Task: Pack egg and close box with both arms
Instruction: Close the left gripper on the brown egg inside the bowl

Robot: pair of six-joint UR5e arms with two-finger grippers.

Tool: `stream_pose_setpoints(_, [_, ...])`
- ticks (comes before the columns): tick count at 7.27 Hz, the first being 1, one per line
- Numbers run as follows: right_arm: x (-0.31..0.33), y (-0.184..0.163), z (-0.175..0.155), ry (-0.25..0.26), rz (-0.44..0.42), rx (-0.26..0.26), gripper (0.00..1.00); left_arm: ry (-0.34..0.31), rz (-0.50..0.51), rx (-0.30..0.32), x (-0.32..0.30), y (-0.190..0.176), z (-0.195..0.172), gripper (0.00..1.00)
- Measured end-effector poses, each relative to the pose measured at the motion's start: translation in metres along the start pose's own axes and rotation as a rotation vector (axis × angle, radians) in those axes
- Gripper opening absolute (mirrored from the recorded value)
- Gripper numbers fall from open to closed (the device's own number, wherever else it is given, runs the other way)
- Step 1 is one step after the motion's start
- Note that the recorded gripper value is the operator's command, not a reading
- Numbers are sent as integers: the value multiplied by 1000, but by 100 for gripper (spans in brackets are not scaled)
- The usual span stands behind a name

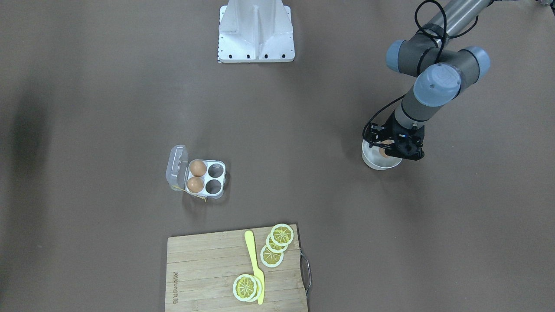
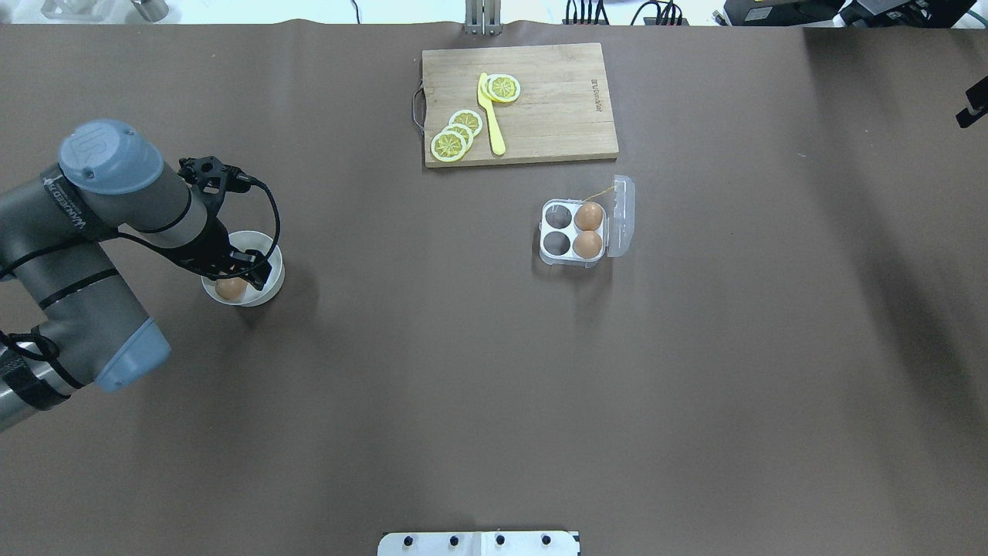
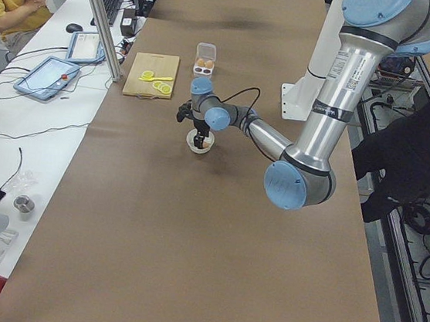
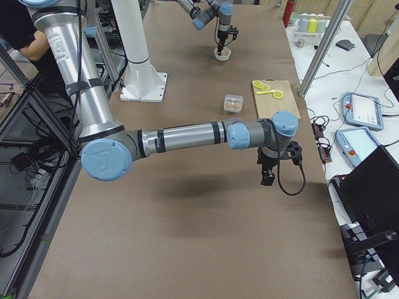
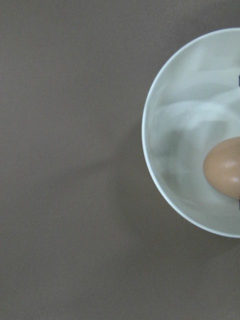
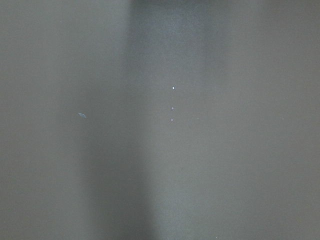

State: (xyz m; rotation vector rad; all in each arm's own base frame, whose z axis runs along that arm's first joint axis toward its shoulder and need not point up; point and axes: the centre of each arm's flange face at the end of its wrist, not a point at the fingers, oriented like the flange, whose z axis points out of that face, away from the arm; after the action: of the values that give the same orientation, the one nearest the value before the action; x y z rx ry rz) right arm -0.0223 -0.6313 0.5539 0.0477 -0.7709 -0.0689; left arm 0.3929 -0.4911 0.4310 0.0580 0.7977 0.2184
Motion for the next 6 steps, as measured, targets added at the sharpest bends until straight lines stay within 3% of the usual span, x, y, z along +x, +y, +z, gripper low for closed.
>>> stream_pose_setpoints(6, [0,0,-1,0,-1,4,100,-5,6,-9,-4,0,10,62])
